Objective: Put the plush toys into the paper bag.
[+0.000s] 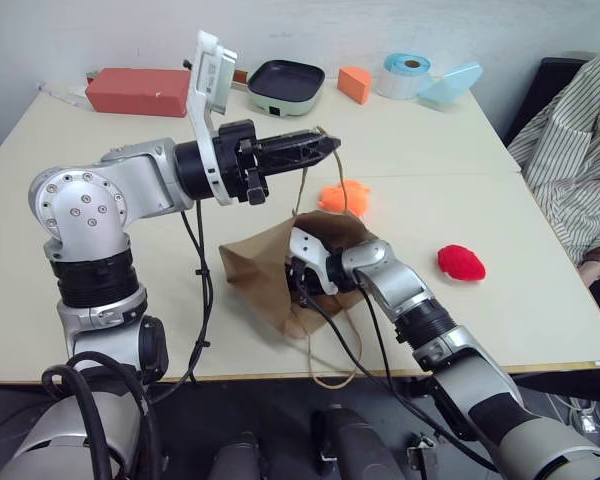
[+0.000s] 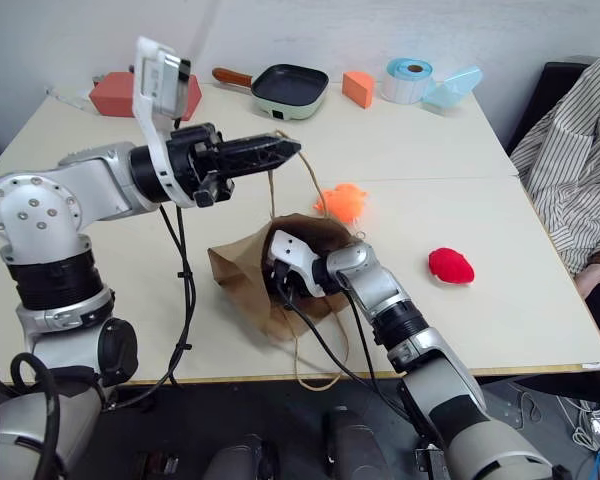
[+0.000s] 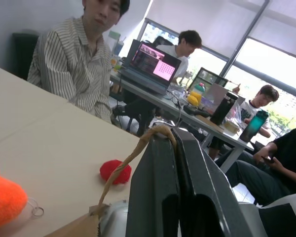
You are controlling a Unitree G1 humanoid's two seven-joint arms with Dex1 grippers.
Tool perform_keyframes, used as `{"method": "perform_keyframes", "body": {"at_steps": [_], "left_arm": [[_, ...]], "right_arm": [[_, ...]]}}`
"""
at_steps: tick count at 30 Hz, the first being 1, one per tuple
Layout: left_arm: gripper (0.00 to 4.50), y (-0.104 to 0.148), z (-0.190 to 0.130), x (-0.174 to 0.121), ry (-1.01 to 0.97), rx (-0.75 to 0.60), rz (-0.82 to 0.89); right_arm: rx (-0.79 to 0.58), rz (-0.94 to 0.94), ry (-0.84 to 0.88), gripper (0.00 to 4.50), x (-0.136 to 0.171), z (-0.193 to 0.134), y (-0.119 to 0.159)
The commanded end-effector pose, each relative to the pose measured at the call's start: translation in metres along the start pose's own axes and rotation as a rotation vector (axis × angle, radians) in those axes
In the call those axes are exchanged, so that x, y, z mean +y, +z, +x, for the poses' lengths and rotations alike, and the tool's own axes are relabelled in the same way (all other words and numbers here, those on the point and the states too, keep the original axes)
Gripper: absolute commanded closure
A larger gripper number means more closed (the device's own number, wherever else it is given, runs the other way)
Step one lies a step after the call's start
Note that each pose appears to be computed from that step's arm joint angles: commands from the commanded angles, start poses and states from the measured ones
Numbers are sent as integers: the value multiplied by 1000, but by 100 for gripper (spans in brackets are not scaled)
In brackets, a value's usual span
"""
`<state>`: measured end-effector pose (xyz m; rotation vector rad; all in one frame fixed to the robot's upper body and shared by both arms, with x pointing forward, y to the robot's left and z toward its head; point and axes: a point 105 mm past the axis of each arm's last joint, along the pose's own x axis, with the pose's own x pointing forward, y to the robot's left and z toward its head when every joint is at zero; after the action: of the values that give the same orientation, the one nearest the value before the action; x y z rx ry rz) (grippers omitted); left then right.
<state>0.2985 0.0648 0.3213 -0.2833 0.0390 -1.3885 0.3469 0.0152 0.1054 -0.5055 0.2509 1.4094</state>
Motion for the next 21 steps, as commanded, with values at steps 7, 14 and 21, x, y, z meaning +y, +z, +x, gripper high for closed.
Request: {"method": "perform_keyframes", "body": {"at_steps": [7,14,21], "left_arm": [[450,13,0,-11,-54,-41,86],[450,25,-6,-6,-29,-81,112],[450,25,-10,-1,-12,-71,123]], "right_arm": [[107,-106,-124,445,-9,-7,-19],[65,-94,-173,445,-4,-18,-4],[195,-592,-299,445,-18,-34,15]]}}
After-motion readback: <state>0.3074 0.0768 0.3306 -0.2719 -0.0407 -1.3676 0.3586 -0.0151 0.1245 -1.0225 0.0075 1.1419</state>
